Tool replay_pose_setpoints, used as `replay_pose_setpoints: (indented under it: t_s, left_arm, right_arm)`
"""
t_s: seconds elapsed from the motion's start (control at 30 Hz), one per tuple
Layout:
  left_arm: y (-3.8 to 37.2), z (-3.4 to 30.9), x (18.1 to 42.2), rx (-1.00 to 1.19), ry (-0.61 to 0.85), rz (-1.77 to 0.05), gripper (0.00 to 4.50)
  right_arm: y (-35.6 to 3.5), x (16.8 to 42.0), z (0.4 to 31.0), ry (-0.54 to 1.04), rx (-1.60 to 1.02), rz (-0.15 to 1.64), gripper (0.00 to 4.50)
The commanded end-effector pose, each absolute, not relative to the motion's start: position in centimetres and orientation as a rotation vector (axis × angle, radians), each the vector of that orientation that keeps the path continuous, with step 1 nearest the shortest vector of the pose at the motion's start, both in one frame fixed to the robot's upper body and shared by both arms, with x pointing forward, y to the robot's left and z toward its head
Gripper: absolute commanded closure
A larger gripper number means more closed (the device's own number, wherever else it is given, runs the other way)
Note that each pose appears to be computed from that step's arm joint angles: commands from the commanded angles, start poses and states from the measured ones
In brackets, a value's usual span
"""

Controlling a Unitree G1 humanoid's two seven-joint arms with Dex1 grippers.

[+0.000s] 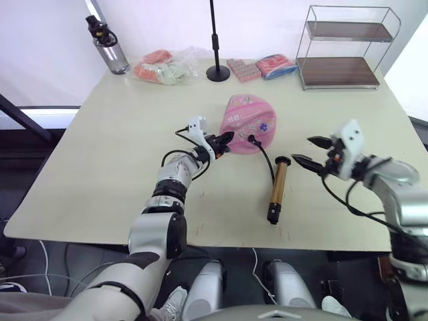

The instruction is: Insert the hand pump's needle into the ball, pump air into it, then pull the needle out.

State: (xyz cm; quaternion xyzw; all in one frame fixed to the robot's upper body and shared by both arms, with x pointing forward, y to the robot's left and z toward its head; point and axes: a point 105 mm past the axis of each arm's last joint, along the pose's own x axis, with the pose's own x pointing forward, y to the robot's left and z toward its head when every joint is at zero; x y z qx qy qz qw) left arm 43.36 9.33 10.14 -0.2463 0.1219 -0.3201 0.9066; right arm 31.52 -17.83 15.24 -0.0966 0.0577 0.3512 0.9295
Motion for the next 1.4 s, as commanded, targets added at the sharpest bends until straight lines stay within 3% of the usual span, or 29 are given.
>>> replay_pose_setpoints:
  t_s: [0.03, 0.33, 0.4, 0.5, 0.6, 0.83, 0.87, 1.4]
  left_arm:
    - [9.6, 6.9, 42.5, -0.500, 0.373, -0.621, 4.50]
    - [9.6, 8.0, 42.9, -0.492, 0.353, -0.635, 4.50]
    - [9.6, 8.3, 43.0, -0.492, 0.346, -0.638, 4.50]
    - [9.6, 8.6, 43.1, -0.491, 0.340, -0.641, 4.50]
    - [9.6, 8.9, 43.3, -0.493, 0.332, -0.637, 3.53]
    - [9.9, 9.8, 43.6, -0.497, 0.307, -0.641, 0.31]
    - [9.9, 10.0, 43.6, -0.497, 0.303, -0.641, 0.03]
    - [10.4, 13.7, 44.0, -0.448, 0.201, -0.680, 0.03]
  right_arm:
    - [-19.2, 29.4, 17.6, -0.029, -0.206, 0.686, 0.64]
    - [-22.7, 26.1, 17.0, -0.069, -0.209, 0.620, 0.64]
    - [-23.2, 25.4, 16.8, -0.063, -0.222, 0.633, 0.13]
    - [-23.6, 24.8, 16.5, -0.060, -0.238, 0.646, 0.03]
    - [-23.5, 24.4, 17.1, -0.099, -0.192, 0.667, 0.00]
    - [-22.8, 23.8, 17.5, -0.134, -0.161, 0.725, 0.00]
    - [-22.8, 23.7, 17.6, -0.143, -0.160, 0.725, 0.00]
    - [-21.8, 23.9, 18.4, -0.184, -0.159, 0.743, 0.00]
